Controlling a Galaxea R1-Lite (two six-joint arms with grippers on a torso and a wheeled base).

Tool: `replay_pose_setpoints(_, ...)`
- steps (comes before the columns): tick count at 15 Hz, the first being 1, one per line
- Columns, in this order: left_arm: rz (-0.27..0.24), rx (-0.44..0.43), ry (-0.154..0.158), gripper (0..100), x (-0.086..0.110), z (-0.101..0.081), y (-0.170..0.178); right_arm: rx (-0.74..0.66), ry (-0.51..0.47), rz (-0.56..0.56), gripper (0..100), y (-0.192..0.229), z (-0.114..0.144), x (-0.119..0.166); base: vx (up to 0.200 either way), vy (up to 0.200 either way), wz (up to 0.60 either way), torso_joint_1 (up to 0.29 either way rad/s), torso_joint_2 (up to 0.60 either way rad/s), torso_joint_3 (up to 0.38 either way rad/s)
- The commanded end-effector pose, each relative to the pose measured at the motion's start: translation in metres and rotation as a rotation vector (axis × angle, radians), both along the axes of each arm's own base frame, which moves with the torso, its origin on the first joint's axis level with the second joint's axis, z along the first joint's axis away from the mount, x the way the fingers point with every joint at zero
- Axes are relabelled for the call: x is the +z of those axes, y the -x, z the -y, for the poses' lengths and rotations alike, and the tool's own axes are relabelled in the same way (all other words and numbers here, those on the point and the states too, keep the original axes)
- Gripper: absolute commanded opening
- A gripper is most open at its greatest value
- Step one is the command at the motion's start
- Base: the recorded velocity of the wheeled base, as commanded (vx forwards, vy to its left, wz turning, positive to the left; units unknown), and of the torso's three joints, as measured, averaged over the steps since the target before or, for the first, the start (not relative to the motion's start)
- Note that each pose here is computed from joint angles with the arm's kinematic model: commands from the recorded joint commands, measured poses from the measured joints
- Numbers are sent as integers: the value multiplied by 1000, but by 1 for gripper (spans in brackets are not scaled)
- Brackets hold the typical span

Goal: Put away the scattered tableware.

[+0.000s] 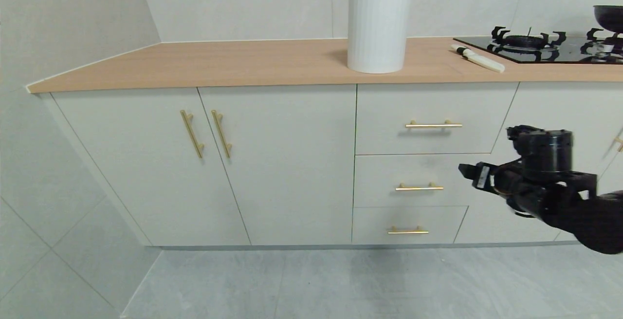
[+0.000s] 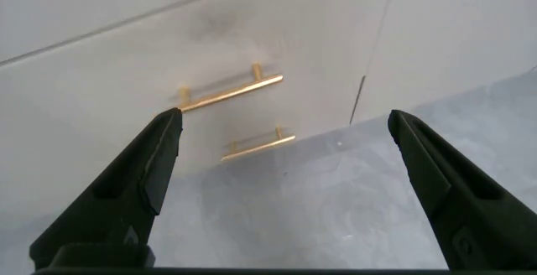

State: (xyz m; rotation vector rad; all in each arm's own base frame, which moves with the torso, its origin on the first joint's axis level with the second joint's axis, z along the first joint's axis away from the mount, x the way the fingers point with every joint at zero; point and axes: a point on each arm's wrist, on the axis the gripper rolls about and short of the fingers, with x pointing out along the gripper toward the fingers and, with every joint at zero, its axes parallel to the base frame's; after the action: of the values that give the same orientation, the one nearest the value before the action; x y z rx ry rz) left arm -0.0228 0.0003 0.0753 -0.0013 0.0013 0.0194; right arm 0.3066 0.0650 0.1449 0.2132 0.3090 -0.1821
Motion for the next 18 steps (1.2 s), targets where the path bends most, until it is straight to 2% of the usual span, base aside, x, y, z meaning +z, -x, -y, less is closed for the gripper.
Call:
replay_pose_setpoints(1, 0, 1, 0, 100, 0, 0, 0, 47, 14, 181, 100, 133, 24, 44, 0, 0, 0, 0, 0, 0)
replay_pose_setpoints(2, 0, 1, 2, 100, 0, 0, 0, 49, 13, 201, 100, 144, 26, 45, 0, 0, 0, 0, 0, 0)
replay_pose_setpoints(3, 0, 1, 0, 100, 0, 0, 0, 41, 58, 277, 100, 184, 39, 49, 0, 0, 0, 0, 0, 0)
replay_pose_setpoints(6, 0, 1, 0, 100, 0, 0, 0, -26, 180, 334, 100, 250, 59, 48, 0, 0, 0, 0, 0, 0)
replay_pose_setpoints(7, 0, 1, 2, 100, 0, 0, 0, -39, 192, 337, 100, 259, 63, 47, 0, 0, 0, 0, 0, 0)
replay_pose_setpoints(9, 0, 1, 0, 100, 0, 0, 0, -205, 255, 334, 100, 297, 74, 32, 0, 0, 0, 0, 0, 0)
replay_pose_setpoints(11, 0, 1, 0, 100, 0, 0, 0, -198, 301, 380, 100, 330, 75, 16, 0, 0, 0, 0, 0, 0)
replay_pose_setpoints(13, 0, 1, 0, 100, 0, 0, 0, -232, 342, 379, 100, 348, 74, 3, 0, 0, 0, 0, 0, 0)
replay_pose_setpoints(16, 0, 1, 0, 100, 0, 0, 0, -237, 344, 364, 100, 353, 74, -15, 0, 0, 0, 0, 0, 0)
replay_pose_setpoints(18, 0, 1, 0, 100, 0, 0, 0, -160, 328, 326, 100, 345, 73, -34, 0, 0, 0, 0, 0, 0)
